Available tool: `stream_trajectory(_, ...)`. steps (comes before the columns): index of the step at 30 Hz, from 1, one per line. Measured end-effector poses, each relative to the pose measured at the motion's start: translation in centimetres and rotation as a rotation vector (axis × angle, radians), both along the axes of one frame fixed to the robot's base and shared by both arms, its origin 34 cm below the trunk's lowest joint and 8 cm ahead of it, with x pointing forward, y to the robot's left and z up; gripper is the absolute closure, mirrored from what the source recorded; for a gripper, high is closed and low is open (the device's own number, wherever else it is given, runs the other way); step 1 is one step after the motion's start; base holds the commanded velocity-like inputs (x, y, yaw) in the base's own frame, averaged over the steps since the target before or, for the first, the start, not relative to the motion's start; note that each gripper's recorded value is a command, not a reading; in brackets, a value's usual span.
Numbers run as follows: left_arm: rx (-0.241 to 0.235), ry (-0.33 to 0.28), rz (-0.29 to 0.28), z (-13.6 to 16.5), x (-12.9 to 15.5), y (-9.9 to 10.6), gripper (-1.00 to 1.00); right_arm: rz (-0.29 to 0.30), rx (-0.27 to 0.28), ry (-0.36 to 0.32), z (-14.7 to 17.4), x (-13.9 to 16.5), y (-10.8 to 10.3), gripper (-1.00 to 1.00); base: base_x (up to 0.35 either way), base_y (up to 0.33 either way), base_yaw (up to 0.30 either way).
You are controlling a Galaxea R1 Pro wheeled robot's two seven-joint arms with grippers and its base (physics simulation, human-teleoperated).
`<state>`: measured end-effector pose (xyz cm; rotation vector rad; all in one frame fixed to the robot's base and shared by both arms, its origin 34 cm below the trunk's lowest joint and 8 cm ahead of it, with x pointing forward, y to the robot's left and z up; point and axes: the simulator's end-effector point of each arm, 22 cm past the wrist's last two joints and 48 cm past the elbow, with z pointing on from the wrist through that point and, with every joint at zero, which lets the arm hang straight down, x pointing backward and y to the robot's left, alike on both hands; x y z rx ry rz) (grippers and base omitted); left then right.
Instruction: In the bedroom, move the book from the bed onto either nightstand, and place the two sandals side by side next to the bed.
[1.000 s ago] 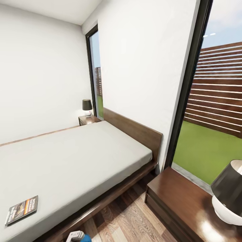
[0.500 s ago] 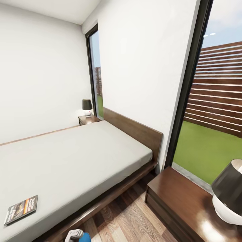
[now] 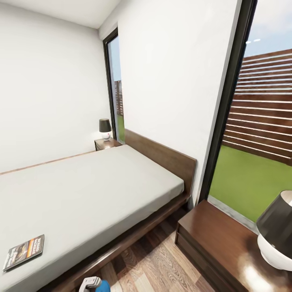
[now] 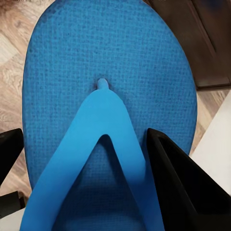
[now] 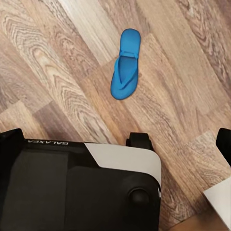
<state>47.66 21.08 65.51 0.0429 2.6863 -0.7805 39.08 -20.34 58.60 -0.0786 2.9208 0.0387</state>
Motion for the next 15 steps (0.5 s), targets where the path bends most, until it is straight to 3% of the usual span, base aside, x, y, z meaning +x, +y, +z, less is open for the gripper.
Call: stream_trajectory(15, 0.005, -0.027, 0.003, -1.8, 0.7, 0.3, 1.00, 0.000, 0.000, 0.000, -1.9, 0.3, 0.0, -1.00, 0.000, 0.000, 0.000)
